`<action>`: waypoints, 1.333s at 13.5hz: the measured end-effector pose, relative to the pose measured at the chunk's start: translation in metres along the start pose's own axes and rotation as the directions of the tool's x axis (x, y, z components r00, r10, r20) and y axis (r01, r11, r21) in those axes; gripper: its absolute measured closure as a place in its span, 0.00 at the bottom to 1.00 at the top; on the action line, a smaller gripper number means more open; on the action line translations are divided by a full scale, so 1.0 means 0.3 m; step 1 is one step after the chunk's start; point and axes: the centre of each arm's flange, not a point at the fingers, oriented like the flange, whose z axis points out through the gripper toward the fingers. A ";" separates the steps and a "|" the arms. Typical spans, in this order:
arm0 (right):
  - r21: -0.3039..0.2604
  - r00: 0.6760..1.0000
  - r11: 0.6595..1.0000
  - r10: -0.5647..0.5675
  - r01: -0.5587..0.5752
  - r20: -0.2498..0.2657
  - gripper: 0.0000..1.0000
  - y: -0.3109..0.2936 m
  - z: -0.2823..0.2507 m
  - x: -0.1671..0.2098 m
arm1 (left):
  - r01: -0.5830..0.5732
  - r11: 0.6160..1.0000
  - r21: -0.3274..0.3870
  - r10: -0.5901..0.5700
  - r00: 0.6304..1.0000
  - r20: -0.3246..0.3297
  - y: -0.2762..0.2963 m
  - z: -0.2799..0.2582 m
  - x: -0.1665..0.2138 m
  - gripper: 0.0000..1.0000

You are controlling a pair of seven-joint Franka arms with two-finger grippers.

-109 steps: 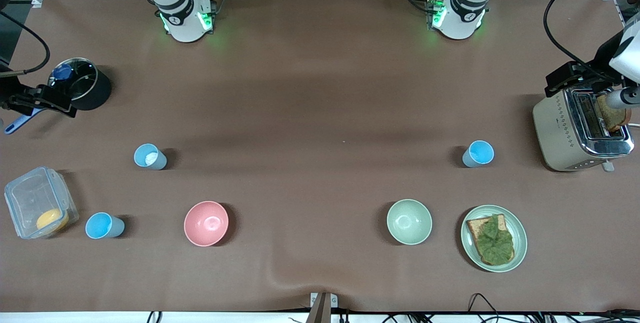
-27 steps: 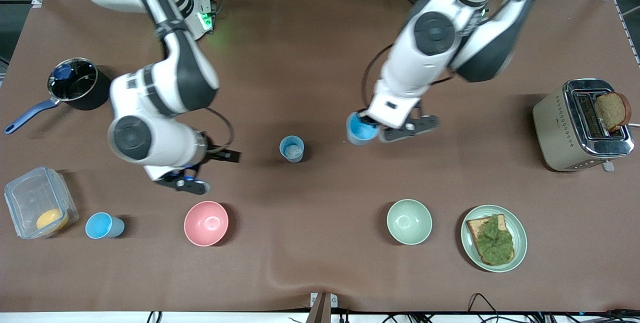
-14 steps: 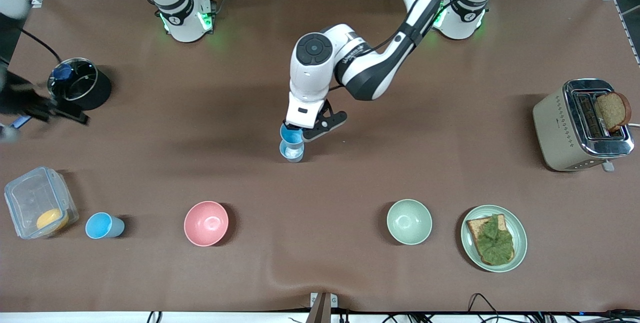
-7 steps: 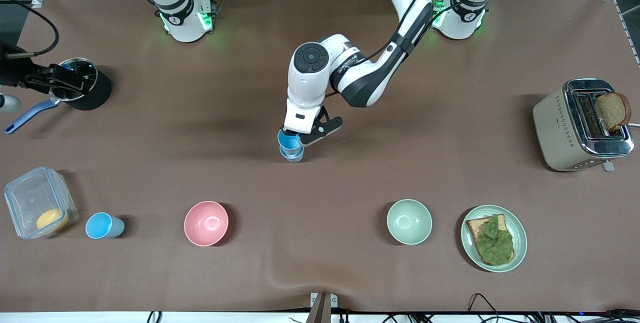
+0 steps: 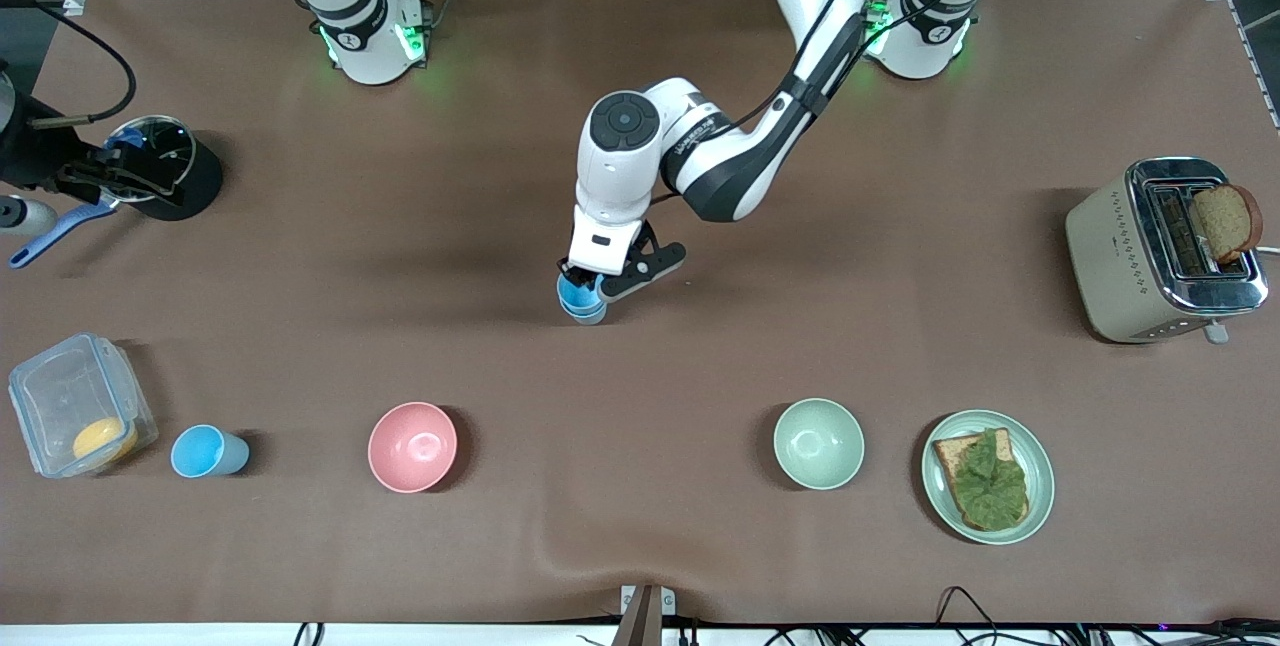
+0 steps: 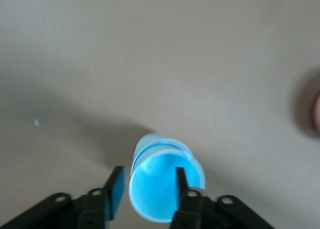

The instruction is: Stack blue cups with both arms

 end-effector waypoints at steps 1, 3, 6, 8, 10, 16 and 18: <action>-0.001 1.000 1.000 0.001 -0.001 0.000 0.00 0.002 0.004 0.003 | -0.008 1.000 -0.008 0.007 0.999 -0.037 0.000 -0.084 0.068 0.34; -0.001 1.000 1.000 0.004 -0.004 0.001 0.00 0.008 0.008 0.006 | -0.067 0.997 0.037 0.070 0.995 -0.072 -0.053 -0.298 0.257 0.14; -0.001 1.000 1.000 0.010 -0.010 0.001 0.00 0.018 0.009 0.006 | -0.177 0.974 0.142 0.187 0.980 -0.062 -0.234 -0.603 0.555 0.00; -0.001 1.000 1.000 0.013 -0.013 0.002 0.00 0.024 0.010 0.006 | -0.231 0.954 0.190 0.242 0.970 -0.036 -0.359 -0.721 0.693 0.00; -0.001 1.000 1.000 0.014 -0.014 0.003 0.00 0.026 0.011 0.007 | -0.298 0.931 0.212 0.307 0.952 -0.010 -0.476 -0.777 0.788 0.00; -0.001 1.000 1.000 0.023 -0.023 0.003 0.00 0.043 0.012 0.007 | -0.422 0.880 0.218 0.417 0.906 0.070 -0.803 -0.897 0.981 0.00; -0.001 1.000 1.000 0.028 -0.028 0.004 0.00 0.052 0.015 0.009 | -0.444 0.869 0.220 0.438 0.896 0.079 -0.842 -0.925 1.005 0.00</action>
